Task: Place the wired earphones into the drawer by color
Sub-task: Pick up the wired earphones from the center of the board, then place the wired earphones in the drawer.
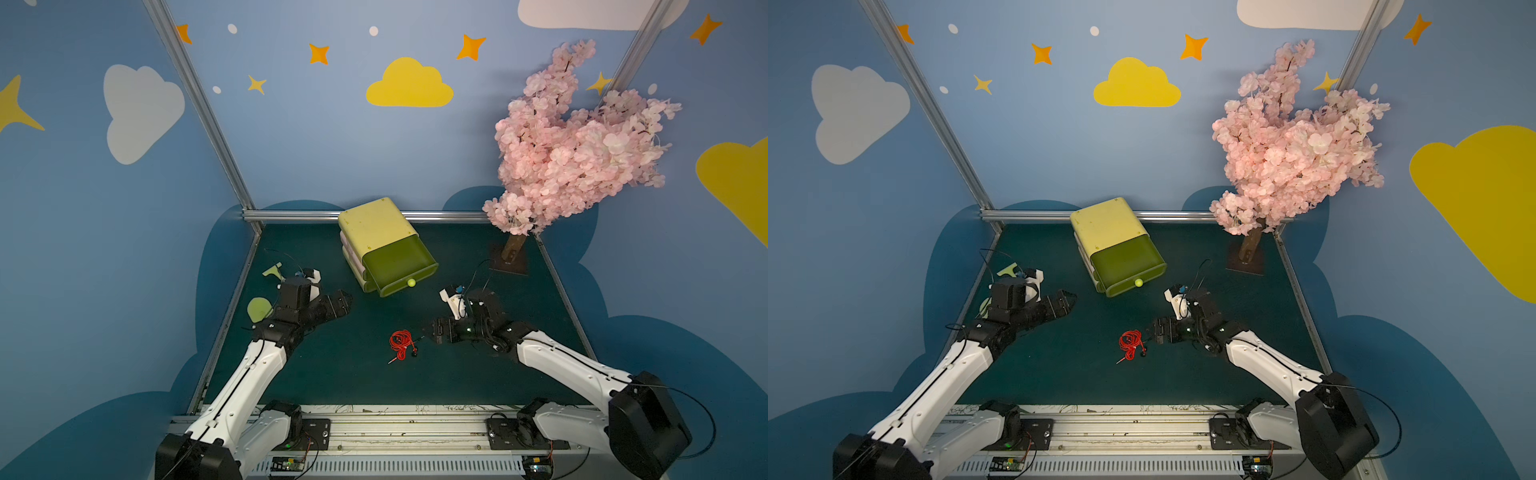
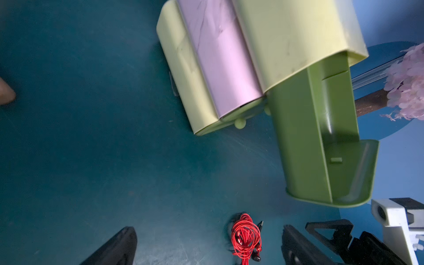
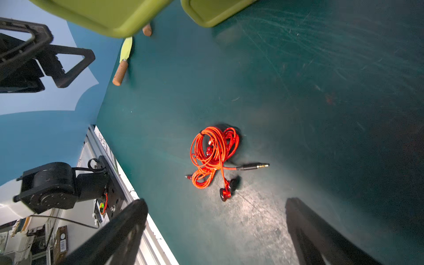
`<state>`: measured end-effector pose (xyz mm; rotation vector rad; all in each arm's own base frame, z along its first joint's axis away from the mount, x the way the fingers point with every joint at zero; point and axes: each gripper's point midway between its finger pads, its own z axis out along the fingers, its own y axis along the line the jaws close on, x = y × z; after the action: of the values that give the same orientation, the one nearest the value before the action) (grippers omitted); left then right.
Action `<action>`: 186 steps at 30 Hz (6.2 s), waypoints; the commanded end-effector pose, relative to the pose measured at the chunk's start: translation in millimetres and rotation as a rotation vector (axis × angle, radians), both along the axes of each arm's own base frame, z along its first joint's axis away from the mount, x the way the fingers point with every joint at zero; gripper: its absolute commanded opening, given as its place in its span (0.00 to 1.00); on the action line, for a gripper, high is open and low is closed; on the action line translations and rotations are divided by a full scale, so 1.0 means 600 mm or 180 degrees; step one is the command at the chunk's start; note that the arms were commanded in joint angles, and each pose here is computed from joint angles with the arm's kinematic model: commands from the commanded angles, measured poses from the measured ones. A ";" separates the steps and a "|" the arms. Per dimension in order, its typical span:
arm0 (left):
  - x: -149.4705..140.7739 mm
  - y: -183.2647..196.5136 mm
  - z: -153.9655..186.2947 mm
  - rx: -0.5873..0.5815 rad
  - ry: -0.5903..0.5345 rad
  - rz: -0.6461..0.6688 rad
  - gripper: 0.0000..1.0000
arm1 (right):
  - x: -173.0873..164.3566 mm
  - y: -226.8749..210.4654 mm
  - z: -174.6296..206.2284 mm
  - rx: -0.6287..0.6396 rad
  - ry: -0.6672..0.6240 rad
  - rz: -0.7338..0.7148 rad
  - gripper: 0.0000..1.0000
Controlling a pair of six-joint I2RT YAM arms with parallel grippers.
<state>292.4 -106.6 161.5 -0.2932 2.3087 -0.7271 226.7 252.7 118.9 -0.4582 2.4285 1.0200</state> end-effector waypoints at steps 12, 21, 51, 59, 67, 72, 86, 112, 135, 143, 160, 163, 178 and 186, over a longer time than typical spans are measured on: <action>-0.056 -0.019 -0.037 -0.0315 -0.0056 -0.0133 1.00 | -0.001 0.060 -0.046 0.0286 0.0263 -0.0061 0.87; -0.062 -0.013 -0.041 -0.0294 -0.0071 -0.0087 1.00 | 0.008 0.085 -0.078 0.0244 0.0351 -0.0118 0.70; -0.063 -0.010 -0.045 -0.0307 -0.0063 -0.0036 1.00 | 0.029 0.121 -0.135 0.0216 0.0590 -0.0216 0.30; -0.062 -0.010 -0.041 -0.0294 -0.0076 -0.0036 1.00 | 0.025 0.121 -0.135 0.0230 0.0613 -0.0217 0.20; -0.063 -0.010 -0.044 -0.0297 -0.0065 -0.0038 1.00 | 0.022 0.104 -0.123 0.0126 0.0559 -0.0285 0.24; -0.063 -0.010 -0.044 -0.0303 -0.0068 -0.0029 1.00 | 0.022 0.091 -0.117 0.0012 0.0485 -0.0314 0.23; -0.064 -0.008 -0.044 -0.0290 -0.0073 -0.0018 1.00 | 0.020 0.108 -0.121 0.0085 0.0565 -0.0218 0.27; -0.066 -0.007 -0.046 -0.0285 -0.0063 -0.0008 1.00 | 0.018 0.109 -0.122 0.0050 0.0570 -0.0201 0.08; -0.042 0.000 -0.003 -0.0217 -0.0193 0.0091 1.00 | 0.004 0.041 0.086 0.0099 -0.0260 -0.0285 0.07; -0.010 -0.013 0.027 -0.0234 -0.0255 0.0010 1.00 | 0.038 -0.002 0.244 0.0248 -0.1163 -0.0555 0.07; -0.024 -0.049 0.002 -0.0358 -0.0056 -0.0293 1.00 | 0.196 0.061 0.356 0.0401 -0.1577 -0.0456 0.07; -0.031 -0.057 -0.008 -0.0366 -0.0010 -0.0352 1.00 | 0.219 0.080 0.349 0.0403 -0.1565 -0.0419 0.07; -0.070 -0.092 -0.048 -0.0343 0.0207 -0.0577 1.00 | 0.277 0.144 0.254 0.0399 -0.1185 -0.0241 0.07; -0.082 -0.102 -0.063 -0.0270 0.0257 -0.0611 1.00 | 0.286 0.150 0.241 0.0376 -0.1124 -0.0238 0.14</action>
<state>243.6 -167.1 125.8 -0.1429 2.4097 -0.9419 391.0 337.3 246.5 -0.4577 2.1006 0.9269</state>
